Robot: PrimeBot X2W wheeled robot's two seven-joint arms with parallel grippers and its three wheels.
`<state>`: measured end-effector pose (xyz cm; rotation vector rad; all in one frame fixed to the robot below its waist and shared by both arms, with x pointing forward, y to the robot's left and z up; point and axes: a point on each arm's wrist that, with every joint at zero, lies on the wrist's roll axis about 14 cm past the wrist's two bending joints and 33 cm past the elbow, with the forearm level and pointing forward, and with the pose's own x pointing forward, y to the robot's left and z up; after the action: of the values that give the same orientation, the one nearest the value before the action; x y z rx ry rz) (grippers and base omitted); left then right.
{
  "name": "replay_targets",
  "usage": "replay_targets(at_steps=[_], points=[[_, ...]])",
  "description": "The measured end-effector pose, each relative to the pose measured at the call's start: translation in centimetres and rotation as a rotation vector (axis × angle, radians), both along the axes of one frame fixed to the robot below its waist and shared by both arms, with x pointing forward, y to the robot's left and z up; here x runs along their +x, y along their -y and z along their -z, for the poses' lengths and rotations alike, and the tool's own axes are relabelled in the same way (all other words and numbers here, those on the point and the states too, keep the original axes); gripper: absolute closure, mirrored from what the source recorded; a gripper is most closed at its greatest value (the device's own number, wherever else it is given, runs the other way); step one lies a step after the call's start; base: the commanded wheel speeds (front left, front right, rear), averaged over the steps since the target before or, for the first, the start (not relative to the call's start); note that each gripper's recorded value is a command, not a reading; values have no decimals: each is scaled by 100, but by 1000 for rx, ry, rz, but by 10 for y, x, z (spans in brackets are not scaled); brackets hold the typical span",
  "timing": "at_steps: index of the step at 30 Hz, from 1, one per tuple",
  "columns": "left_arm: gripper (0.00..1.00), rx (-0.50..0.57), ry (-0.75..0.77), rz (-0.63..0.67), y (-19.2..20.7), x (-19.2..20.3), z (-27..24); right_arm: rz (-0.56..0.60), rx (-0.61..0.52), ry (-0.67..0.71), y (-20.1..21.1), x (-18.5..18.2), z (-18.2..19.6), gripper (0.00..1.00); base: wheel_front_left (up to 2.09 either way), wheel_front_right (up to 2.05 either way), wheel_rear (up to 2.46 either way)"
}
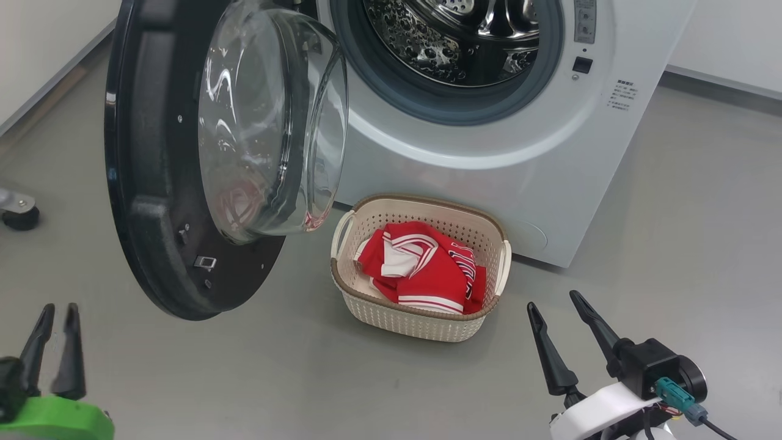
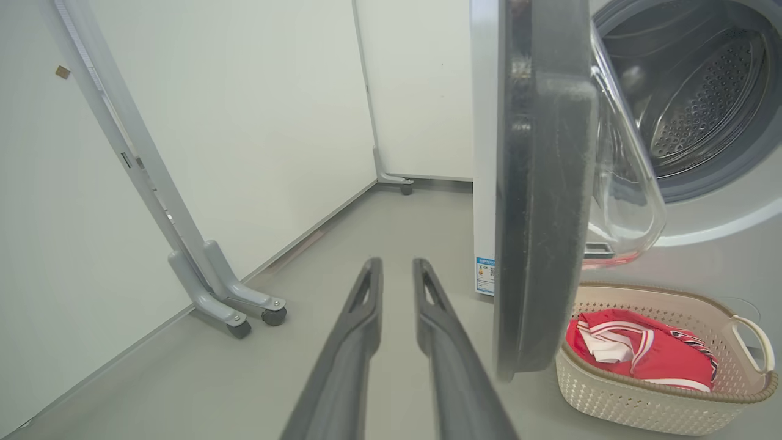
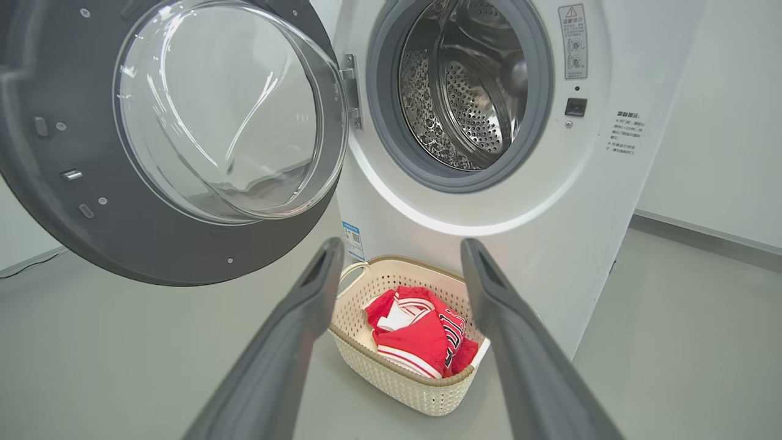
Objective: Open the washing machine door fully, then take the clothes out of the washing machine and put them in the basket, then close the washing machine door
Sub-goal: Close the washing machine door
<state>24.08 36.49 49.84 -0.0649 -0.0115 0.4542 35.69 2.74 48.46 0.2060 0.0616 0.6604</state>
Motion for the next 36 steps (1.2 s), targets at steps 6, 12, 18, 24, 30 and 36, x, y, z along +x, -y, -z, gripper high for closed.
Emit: replay_targets(at_steps=[6, 12, 18, 24, 30, 36], points=[[0, 25, -13, 89, 28, 8, 8, 19, 2, 0, 5, 1, 0, 0, 0, 0, 0], [0, 22, -16, 93, 32, 10, 10, 24, 3, -7, 7, 2, 2, 0, 0, 0, 0], [0, 34, -25, 106, 39, 10, 13, 30, 5, -12, 8, 3, 3, 0, 0, 0, 0], [0, 29, -11, 101, 41, 11, 10, 31, 6, -14, 8, 4, 4, 0, 0, 0, 0], [0, 29, 11, 88, 39, 11, 4, 28, 8, -15, 6, 4, 4, 0, 0, 0, 0], [0, 36, 32, 80, 38, 10, -2, 22, 9, -17, 4, 4, 4, 0, 0, 0, 0]])
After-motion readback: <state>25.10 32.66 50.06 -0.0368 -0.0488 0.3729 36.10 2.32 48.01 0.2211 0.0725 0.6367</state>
